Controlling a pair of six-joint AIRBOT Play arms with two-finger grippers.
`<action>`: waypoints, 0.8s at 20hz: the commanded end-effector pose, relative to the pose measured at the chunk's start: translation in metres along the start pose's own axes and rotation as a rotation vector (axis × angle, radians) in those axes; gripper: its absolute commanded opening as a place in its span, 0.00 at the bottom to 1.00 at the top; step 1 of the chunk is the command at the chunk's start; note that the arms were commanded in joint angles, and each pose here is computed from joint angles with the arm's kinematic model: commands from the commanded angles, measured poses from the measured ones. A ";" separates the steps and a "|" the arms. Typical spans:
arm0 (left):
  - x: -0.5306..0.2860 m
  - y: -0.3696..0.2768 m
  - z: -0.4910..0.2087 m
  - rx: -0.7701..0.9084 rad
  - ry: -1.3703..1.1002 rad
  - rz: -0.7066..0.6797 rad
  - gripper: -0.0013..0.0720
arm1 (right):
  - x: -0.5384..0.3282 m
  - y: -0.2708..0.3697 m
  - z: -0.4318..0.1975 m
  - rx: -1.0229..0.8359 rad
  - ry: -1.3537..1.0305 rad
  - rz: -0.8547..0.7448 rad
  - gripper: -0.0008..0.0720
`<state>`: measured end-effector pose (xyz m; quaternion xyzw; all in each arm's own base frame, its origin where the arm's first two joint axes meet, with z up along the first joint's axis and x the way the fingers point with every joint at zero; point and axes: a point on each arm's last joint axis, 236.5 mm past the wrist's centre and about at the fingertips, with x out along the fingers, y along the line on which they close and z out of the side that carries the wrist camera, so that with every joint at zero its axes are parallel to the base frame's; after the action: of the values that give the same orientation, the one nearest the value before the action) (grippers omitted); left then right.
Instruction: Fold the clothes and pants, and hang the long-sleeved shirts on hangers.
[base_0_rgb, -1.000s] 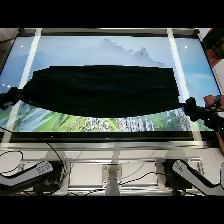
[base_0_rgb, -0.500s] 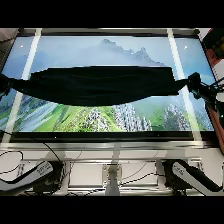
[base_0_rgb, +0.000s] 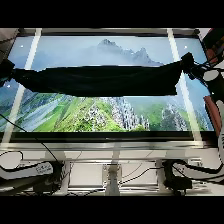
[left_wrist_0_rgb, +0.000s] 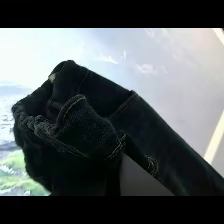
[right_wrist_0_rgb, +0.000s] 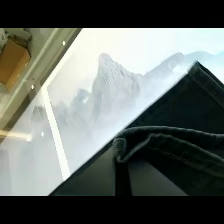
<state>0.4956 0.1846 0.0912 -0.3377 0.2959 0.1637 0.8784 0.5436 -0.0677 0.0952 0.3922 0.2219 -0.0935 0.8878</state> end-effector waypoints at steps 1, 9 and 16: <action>0.032 -0.005 0.004 -0.010 -0.027 0.037 0.06 | 0.027 0.016 0.007 -0.076 -0.032 0.005 0.04; 0.081 -0.036 0.021 0.018 -0.069 0.023 0.06 | 0.071 0.036 -0.002 -0.304 -0.005 -0.015 0.04; 0.107 -0.059 0.036 -0.075 -0.202 -0.062 0.06 | 0.097 0.022 -0.011 -0.146 0.001 -0.034 0.04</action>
<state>0.6063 0.1775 0.0670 -0.3516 0.2272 0.1841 0.8893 0.6285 -0.0425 0.0638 0.3028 0.2379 -0.0827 0.9192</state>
